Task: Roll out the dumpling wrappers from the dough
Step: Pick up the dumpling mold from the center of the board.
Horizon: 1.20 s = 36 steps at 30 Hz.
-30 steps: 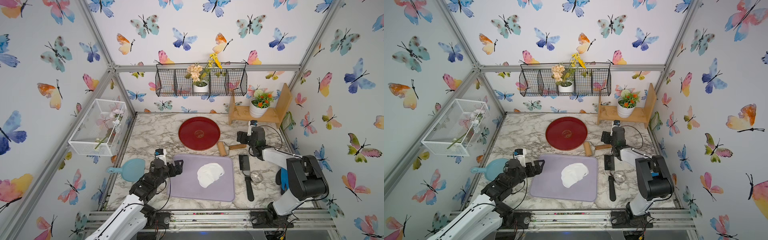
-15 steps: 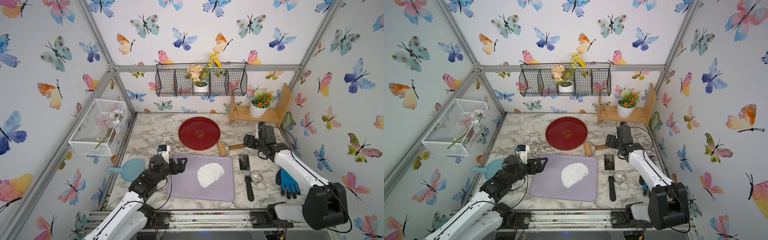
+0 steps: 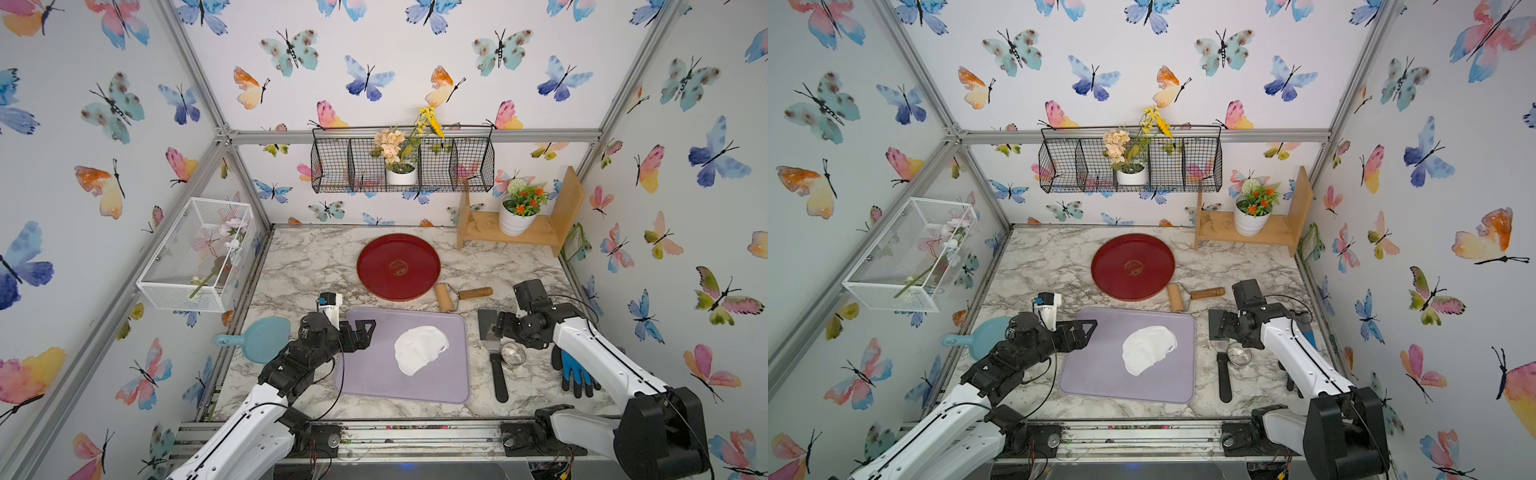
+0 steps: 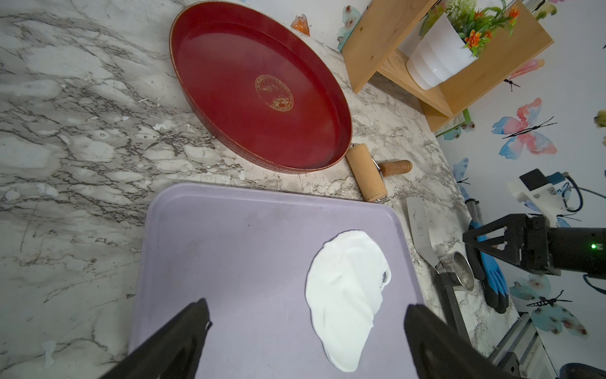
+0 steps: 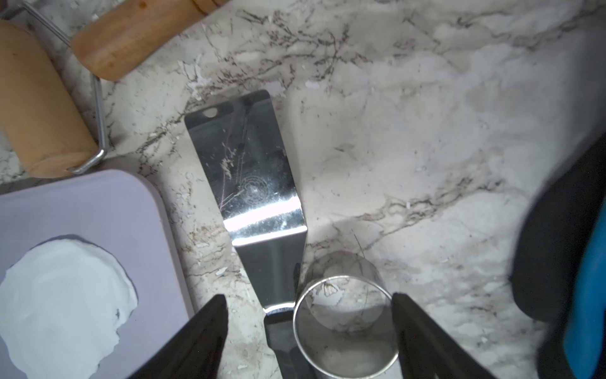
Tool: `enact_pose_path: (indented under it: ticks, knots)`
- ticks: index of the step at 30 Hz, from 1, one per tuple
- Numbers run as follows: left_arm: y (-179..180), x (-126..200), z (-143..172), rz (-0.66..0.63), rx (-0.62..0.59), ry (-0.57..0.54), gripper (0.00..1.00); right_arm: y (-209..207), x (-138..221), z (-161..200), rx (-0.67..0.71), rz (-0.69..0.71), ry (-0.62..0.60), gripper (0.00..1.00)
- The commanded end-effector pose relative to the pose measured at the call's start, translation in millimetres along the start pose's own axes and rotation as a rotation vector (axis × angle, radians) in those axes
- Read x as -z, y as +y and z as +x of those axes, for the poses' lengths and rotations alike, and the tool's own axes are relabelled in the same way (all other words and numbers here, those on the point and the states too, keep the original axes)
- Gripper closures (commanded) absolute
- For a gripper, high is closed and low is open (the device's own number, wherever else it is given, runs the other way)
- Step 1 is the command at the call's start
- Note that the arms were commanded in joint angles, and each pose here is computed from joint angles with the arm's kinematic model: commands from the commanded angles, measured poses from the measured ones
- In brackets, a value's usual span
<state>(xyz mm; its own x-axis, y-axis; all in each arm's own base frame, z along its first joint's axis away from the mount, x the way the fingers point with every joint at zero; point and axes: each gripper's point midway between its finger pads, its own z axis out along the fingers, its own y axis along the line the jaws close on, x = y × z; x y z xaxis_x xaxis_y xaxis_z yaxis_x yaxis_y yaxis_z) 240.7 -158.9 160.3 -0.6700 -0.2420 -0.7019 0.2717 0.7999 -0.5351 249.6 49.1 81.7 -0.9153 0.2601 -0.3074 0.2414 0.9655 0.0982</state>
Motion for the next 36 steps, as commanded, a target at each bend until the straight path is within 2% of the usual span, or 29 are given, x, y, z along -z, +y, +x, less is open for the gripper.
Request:
enact_pose_path:
  ticks: [1,7,9,16,23,36]
  knots:
    - [-4,-1,8,0.035,-0.013,0.028,0.01,-13,8,11,-0.039,0.07,0.059,0.2]
    - [0,-10,16,0.037,-0.011,0.058,0.01,-22,17,12,-0.041,0.126,0.082,0.23]
    - [1,-13,19,0.043,-0.005,0.063,0.01,-22,17,15,-0.034,0.123,0.095,0.28]
    - [6,-19,27,0.033,-0.005,0.091,0.01,3,9,28,-0.013,-0.036,0.145,0.45]
    - [7,-17,26,0.025,-0.003,0.082,0.01,9,-13,42,-0.012,-0.071,0.208,0.56]
    - [10,-14,26,0.013,0.0,0.071,0.01,8,-31,38,0.008,-0.031,0.224,0.62]
